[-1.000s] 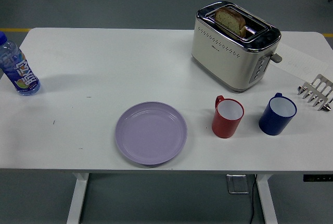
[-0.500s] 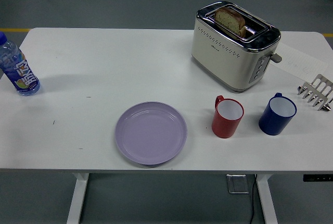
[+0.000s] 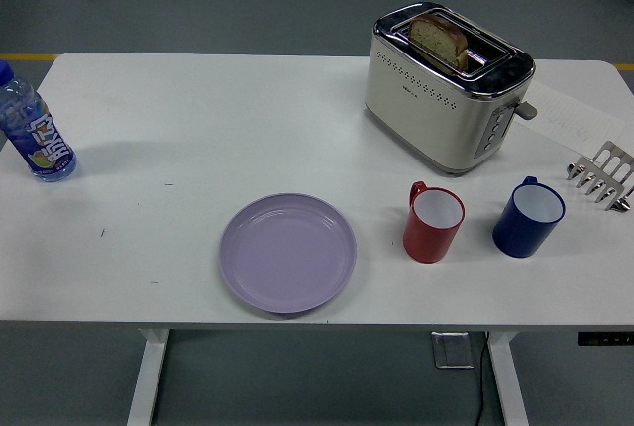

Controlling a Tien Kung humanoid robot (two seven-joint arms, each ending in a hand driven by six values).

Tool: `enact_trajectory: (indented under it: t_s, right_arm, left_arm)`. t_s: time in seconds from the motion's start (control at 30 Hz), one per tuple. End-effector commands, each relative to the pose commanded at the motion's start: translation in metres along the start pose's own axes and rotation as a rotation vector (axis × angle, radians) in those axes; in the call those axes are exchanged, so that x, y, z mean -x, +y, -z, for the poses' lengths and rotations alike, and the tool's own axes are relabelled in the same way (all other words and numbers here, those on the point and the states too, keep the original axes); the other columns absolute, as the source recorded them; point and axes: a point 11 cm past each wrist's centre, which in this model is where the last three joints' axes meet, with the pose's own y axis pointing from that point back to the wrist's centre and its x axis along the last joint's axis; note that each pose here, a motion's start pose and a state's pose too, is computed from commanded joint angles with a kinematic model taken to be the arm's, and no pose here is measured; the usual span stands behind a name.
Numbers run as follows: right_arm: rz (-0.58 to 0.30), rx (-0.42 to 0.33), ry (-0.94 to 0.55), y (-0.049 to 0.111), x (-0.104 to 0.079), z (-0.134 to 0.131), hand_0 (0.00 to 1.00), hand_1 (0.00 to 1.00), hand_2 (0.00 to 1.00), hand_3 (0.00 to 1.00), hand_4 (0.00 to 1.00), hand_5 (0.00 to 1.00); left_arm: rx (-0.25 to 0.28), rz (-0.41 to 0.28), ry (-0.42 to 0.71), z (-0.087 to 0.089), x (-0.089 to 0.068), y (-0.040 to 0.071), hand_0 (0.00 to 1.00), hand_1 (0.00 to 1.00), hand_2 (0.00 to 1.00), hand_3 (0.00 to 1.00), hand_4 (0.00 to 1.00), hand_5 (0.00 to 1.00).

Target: Push plate across desktop

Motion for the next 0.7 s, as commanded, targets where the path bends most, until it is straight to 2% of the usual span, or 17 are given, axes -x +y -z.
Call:
enact_trajectory:
  t_s: [0.43, 0.7]
  right_arm:
    - [-0.001, -0.002, 0.001, 0.0000, -0.0003, 0.0004, 0.581, 0.520, 0.611, 0.589, 0.255, 0.562]
    - [0.000, 0.005, -0.001, -0.0005, 0.0003, -0.0033, 0.581, 0.520, 0.611, 0.589, 0.254, 0.561]
  left_arm:
    - [-0.004, 0.001, 0.002, 0.0020, 0.0007, -0.0001, 0.743, 0.730, 0.694, 0.663, 0.603, 0.998]
    - [-0.008, 0.018, 0.004, 0.0043, 0.0077, -0.0023, 0.742, 0.730, 0.692, 0.663, 0.604, 0.998]
